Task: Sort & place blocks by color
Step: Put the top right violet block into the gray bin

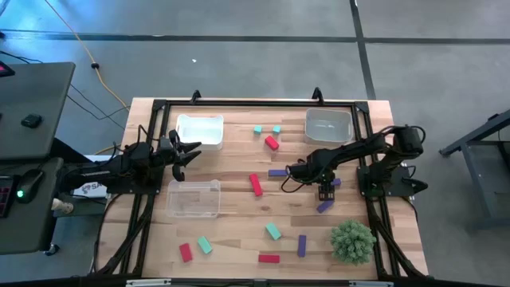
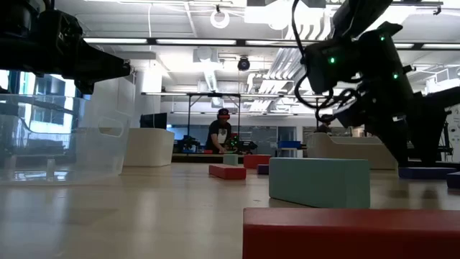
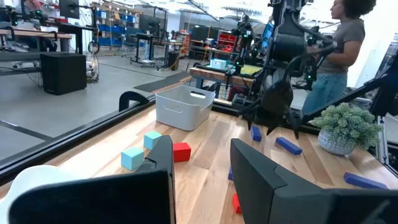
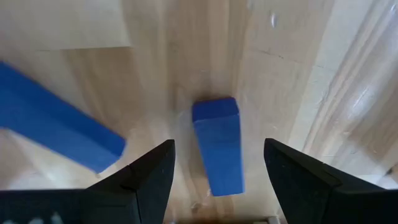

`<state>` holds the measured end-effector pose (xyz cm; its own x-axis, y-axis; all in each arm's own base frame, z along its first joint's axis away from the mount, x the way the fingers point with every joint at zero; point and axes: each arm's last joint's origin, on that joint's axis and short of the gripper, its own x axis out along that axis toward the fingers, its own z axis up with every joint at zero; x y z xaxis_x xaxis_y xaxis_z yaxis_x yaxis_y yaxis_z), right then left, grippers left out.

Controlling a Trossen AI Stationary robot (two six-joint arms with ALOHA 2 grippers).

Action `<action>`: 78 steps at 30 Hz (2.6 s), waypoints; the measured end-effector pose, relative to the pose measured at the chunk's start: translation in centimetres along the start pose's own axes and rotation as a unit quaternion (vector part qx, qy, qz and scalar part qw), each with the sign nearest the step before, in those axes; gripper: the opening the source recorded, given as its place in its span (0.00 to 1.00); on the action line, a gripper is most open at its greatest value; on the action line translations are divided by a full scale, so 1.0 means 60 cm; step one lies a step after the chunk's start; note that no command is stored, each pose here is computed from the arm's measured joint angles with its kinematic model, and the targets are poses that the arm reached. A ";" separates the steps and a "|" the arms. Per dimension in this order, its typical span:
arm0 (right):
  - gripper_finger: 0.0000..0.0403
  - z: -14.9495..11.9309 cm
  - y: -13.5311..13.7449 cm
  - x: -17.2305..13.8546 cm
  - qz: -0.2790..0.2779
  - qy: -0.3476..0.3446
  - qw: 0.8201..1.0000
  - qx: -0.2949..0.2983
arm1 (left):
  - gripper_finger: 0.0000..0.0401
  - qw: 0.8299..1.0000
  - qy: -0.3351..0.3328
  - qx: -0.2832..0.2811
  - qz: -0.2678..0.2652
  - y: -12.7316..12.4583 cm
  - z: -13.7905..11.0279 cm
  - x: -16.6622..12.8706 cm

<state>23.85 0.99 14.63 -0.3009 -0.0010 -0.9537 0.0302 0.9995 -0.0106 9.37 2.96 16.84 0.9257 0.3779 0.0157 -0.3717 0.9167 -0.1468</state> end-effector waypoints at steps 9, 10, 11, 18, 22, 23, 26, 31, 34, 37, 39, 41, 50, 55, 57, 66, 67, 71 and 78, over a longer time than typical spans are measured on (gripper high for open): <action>0.59 0.015 0.000 0.020 -0.014 0.015 1.000 0.000 | 0.19 1.000 0.000 0.000 0.000 0.000 0.000 0.000; 0.59 0.016 0.000 0.021 -0.014 0.015 1.000 0.000 | 0.19 1.000 0.000 0.000 0.000 0.000 0.000 0.000; 0.59 0.017 0.000 0.023 -0.014 0.016 1.000 0.000 | 0.19 1.000 0.000 0.000 0.000 0.000 0.000 0.000; 0.50 0.016 0.000 0.027 -0.010 0.015 1.000 0.008 | 0.19 1.000 0.000 0.000 0.000 0.000 0.000 0.000; 0.40 0.016 0.000 0.028 -0.006 0.015 1.000 0.013 | 0.19 1.000 0.000 0.000 0.000 0.000 0.000 0.000; 0.36 0.016 0.001 0.028 -0.005 0.015 1.000 0.013 | 0.19 1.000 0.000 0.000 0.000 0.000 0.000 0.000; 0.27 0.016 0.001 0.028 -0.005 0.016 1.000 0.013 | 0.19 1.000 0.000 0.000 0.000 0.000 0.000 0.000; 0.19 0.015 0.000 0.029 -0.011 0.018 0.999 0.024 | 0.19 1.000 0.000 0.000 0.000 0.000 0.000 0.000; 0.19 0.015 0.000 0.029 -0.012 0.017 0.999 0.039 | 0.19 1.000 0.000 0.000 0.000 0.000 0.000 0.000; 0.20 0.013 0.000 0.025 -0.013 0.012 0.998 0.065 | 0.19 1.000 0.000 0.000 0.000 0.000 0.000 0.000; 0.21 0.011 -0.001 0.020 -0.015 0.001 0.996 0.086 | 0.19 1.000 0.000 0.000 0.000 0.000 0.000 0.000; 0.21 0.009 -0.001 0.014 -0.013 -0.012 0.994 0.108 | 0.19 1.000 0.000 0.000 0.000 0.000 0.000 0.000; 0.20 0.005 -0.001 -0.029 0.014 -0.126 0.969 0.211 | 0.19 1.000 0.000 0.000 0.000 0.000 0.000 0.000; 0.20 0.005 -0.004 -0.061 0.023 -0.221 0.941 0.256 | 0.19 1.000 0.000 0.000 0.000 0.000 0.000 0.000; 0.20 0.003 -0.006 -0.074 0.023 -0.259 0.928 0.267 | 0.19 1.000 0.000 0.000 0.000 0.000 0.000 0.000; 0.20 -0.015 -0.043 -0.129 -0.016 -0.392 0.868 0.305 | 0.19 1.000 0.000 0.000 0.000 0.000 0.000 0.000; 0.20 -0.019 -0.050 -0.135 -0.020 -0.405 0.862 0.304 | 0.19 1.000 0.000 0.000 -0.001 0.000 0.000 0.000; 0.20 -0.032 -0.084 -0.158 -0.048 -0.450 0.834 0.314 | 0.19 1.000 0.000 0.000 0.000 0.000 0.000 0.000; 0.20 -0.061 -0.144 -0.194 -0.097 -0.521 0.781 0.330 | 0.19 1.000 0.000 0.000 0.000 0.000 0.000 0.000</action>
<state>23.63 -7.52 26.92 0.5692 -0.5187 -0.6380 0.6678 0.7443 -0.0093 9.37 2.96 16.85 0.9257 0.3779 0.0162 -0.3716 0.9166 -0.1471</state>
